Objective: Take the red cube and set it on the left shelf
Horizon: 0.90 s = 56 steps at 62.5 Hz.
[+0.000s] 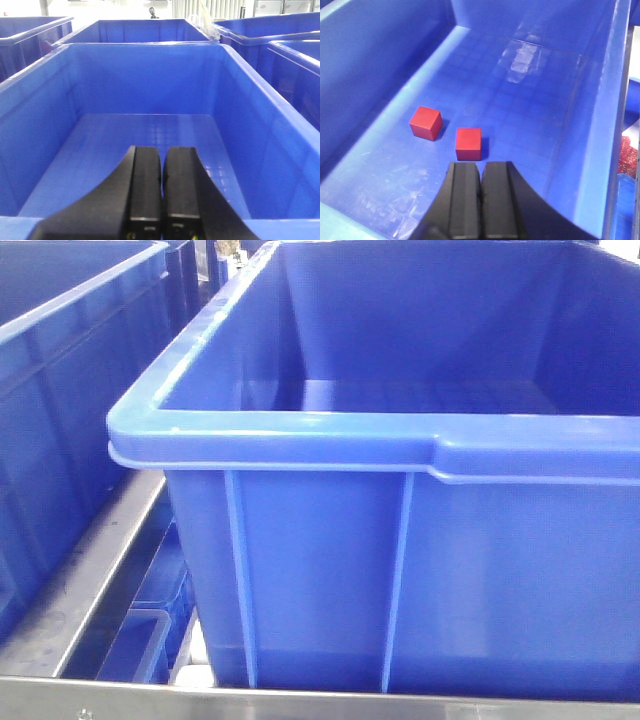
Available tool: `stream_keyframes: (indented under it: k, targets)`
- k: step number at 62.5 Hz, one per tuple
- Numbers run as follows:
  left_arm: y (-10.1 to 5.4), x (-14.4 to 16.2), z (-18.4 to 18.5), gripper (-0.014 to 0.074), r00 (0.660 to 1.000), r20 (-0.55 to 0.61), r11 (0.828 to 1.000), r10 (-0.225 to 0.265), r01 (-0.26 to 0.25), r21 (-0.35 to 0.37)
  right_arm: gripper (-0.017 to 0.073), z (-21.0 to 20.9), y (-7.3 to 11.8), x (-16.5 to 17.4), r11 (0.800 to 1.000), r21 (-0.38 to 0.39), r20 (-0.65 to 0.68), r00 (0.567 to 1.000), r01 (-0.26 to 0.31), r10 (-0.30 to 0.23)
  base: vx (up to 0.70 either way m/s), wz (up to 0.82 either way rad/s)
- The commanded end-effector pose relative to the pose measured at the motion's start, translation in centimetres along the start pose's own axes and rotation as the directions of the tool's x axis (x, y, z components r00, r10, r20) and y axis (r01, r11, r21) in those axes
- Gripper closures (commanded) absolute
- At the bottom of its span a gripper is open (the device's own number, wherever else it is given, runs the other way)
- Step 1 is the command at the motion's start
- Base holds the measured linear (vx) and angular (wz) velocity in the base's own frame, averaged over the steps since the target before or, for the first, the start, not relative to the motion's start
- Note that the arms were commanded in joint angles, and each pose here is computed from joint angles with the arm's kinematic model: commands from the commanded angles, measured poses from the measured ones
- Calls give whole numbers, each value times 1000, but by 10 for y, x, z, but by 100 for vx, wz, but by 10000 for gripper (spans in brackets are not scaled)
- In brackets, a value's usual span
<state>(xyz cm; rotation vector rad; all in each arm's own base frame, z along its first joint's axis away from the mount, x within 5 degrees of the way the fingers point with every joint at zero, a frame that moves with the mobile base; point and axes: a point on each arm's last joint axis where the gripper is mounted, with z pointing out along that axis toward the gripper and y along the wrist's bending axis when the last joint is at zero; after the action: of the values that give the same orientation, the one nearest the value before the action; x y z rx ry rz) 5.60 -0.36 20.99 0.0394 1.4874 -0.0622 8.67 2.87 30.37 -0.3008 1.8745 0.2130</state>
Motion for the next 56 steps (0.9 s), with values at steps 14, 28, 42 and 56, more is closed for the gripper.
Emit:
stream_keyframes:
  k: [14,28,42,56]
  targets:
    - [0,0,-1,503,997,75,1000,-10,10,3,505,-20,-14,-20,979,198,323,939,54,-117,0,0]
    - [0,0,-1,503,997,75,1000,-10,10,3,505,-33,-19,26,936,345,437,894,-65,-98,0,0]
    - [0,0,-1,503,997,75,1000,-10,10,3,505,-24,-19,77,922,347,484,875,-170,-21,0,0]
    - [0,0,-1,503,997,75,1000,-10,10,3,505,-14,-21,93,920,346,497,868,-182,-15,0,0]
